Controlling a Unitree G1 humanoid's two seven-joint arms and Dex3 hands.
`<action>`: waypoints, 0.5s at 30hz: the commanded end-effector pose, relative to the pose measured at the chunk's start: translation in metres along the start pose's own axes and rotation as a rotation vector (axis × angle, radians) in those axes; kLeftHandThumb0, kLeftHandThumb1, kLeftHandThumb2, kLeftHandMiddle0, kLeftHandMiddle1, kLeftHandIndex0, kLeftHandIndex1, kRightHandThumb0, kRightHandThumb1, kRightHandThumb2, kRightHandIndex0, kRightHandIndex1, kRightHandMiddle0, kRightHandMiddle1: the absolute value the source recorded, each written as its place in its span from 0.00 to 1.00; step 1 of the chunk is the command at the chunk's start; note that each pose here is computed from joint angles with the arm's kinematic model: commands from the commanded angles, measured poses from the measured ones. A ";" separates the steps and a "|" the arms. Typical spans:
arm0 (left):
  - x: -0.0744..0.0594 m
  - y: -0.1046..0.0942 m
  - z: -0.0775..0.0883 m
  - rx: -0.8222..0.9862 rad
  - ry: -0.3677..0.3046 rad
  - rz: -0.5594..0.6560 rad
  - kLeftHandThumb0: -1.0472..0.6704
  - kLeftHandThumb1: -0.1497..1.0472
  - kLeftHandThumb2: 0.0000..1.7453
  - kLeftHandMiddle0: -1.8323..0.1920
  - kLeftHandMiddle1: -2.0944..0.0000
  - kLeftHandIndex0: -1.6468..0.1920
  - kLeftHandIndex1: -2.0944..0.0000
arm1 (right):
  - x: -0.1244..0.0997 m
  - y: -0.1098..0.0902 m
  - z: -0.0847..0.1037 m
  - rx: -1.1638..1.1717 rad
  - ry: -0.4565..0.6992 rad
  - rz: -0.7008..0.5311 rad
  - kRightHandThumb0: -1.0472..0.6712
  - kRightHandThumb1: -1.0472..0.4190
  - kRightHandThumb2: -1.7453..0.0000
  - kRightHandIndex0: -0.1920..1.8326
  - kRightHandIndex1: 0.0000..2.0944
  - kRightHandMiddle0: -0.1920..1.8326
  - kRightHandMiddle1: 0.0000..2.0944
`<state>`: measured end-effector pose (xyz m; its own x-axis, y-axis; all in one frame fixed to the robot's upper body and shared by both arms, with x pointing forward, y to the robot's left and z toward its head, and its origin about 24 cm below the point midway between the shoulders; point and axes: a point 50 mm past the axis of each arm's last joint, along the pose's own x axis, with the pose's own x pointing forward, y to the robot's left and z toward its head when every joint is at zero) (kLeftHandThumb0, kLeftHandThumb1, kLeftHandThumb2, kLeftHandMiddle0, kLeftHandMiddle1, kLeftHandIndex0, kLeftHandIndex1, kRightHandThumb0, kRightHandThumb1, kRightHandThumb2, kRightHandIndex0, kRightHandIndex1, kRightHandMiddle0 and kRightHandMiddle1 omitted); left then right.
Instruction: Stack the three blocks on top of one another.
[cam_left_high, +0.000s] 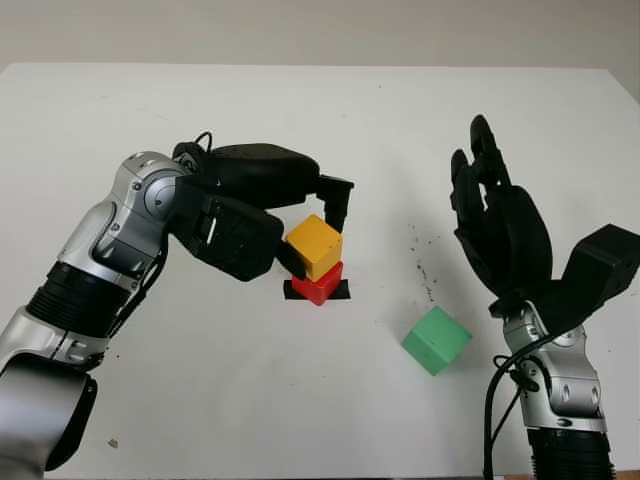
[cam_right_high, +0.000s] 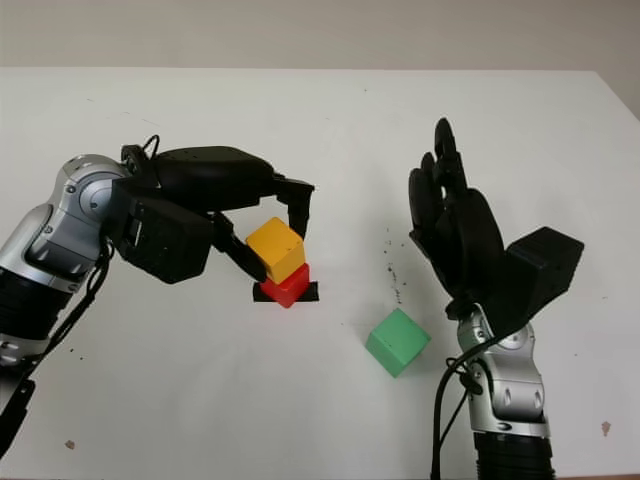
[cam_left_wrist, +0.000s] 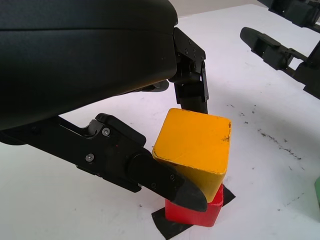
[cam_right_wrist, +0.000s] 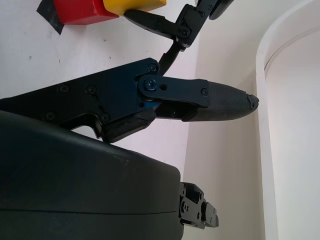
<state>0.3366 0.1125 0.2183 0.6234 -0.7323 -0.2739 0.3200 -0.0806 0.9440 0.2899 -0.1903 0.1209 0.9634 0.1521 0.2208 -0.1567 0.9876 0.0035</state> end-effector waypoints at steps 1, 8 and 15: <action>0.002 -0.002 0.002 -0.001 -0.011 -0.003 0.34 0.96 0.03 0.79 0.97 0.72 0.21 | -0.003 0.000 0.001 -0.007 -0.013 0.000 0.15 0.00 0.69 0.00 0.00 0.00 0.00; 0.003 -0.003 0.003 -0.001 -0.009 -0.007 0.34 0.95 0.03 0.79 0.97 0.72 0.20 | -0.003 0.001 0.001 -0.001 -0.015 0.000 0.15 0.00 0.70 0.00 0.00 0.00 0.00; 0.003 -0.004 0.003 -0.007 -0.008 -0.011 0.30 0.96 0.03 0.80 0.98 0.71 0.24 | -0.003 0.000 0.000 -0.004 -0.009 -0.005 0.16 0.00 0.70 0.00 0.00 0.00 0.00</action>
<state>0.3367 0.1115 0.2171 0.6233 -0.7308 -0.2784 0.3268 -0.0799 0.9417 0.2897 -0.1901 0.1210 0.9626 0.1521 0.2244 -0.1561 0.9877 0.0003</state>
